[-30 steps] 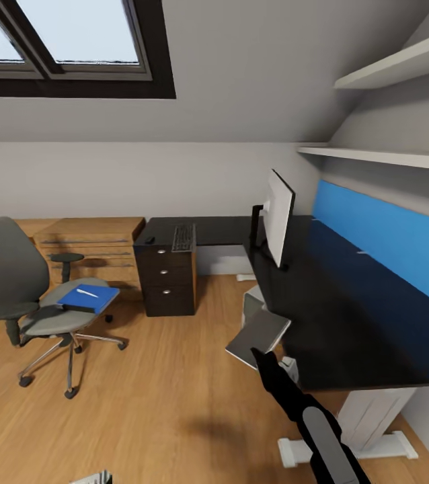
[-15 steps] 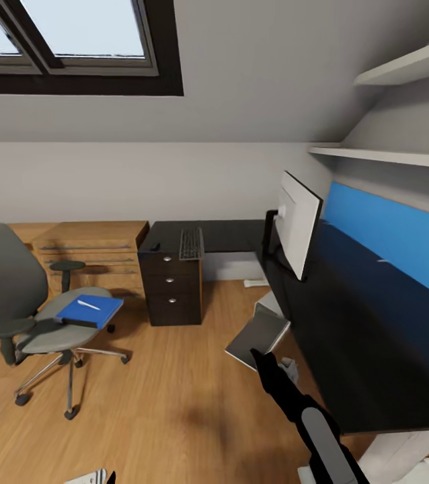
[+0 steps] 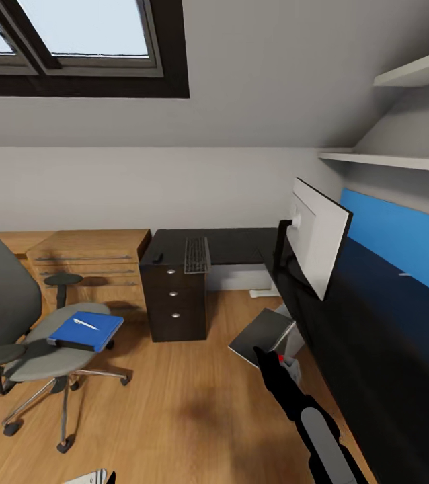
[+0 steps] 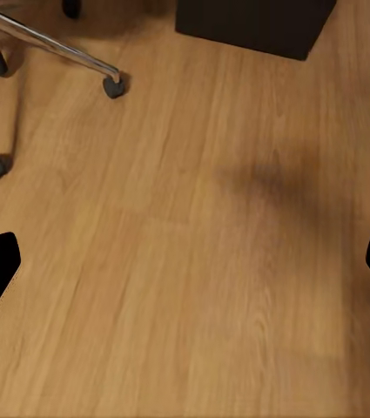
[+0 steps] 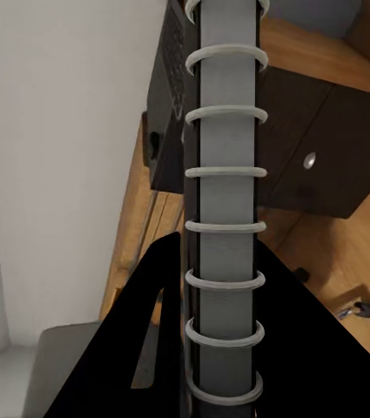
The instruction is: In the bedroom, organize the workspace by keeping the computer under the desk, ensuring the monitor is on the desk, placing the keyboard on the desk next to the monitor, placing the mouse on the desk next to the keyboard, moving the folder from the swivel chair onto the desk next to the mouse, stacking the notebook on top of the folder with the pen on top of the notebook, and positioning the swivel chair next to the desk.
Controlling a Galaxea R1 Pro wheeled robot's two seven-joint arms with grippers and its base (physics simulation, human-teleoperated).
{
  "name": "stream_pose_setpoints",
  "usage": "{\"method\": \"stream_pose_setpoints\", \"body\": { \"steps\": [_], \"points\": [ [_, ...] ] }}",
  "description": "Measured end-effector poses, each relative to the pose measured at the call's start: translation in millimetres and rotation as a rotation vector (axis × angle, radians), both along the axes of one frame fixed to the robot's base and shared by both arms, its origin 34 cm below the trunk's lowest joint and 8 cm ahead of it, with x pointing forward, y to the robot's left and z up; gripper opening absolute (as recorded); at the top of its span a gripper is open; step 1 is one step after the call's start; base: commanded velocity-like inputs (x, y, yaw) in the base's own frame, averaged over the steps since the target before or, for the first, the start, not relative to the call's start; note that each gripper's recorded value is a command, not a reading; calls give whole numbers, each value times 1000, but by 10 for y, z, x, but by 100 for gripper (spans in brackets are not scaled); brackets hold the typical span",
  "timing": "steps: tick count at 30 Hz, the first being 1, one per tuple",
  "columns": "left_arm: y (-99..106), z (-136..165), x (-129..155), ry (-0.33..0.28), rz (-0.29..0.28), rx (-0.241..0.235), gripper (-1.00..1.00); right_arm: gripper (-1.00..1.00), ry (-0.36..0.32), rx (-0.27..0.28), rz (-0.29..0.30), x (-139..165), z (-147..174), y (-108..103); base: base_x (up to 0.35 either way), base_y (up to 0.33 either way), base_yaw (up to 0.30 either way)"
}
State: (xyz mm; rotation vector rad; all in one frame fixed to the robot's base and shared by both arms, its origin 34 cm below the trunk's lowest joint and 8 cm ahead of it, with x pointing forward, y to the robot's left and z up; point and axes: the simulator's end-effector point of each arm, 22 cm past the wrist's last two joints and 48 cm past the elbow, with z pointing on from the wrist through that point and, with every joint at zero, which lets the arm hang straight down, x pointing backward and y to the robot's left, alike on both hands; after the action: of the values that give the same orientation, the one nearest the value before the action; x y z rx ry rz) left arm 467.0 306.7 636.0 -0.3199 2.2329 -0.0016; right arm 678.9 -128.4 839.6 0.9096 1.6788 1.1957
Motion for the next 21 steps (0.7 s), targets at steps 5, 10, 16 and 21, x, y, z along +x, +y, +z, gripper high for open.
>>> {"method": "stream_pose_setpoints", "body": {
  "steps": [5,10,16,21],
  "points": [
    [-5,22,13,-7,0,0,100,-100,-10,-6,22,-21,46,96,320,93,0],
    [-5,31,18,-9,0,0,100,-100,-13,-9,25,-24,59,94,322,22,0],
    [-4,34,20,-10,0,1,100,-100,-10,-12,22,-23,50,81,322,4,0],
    [-5,34,20,-10,0,0,100,-100,-8,-14,22,-24,43,73,323,0,0]
  ]
}}
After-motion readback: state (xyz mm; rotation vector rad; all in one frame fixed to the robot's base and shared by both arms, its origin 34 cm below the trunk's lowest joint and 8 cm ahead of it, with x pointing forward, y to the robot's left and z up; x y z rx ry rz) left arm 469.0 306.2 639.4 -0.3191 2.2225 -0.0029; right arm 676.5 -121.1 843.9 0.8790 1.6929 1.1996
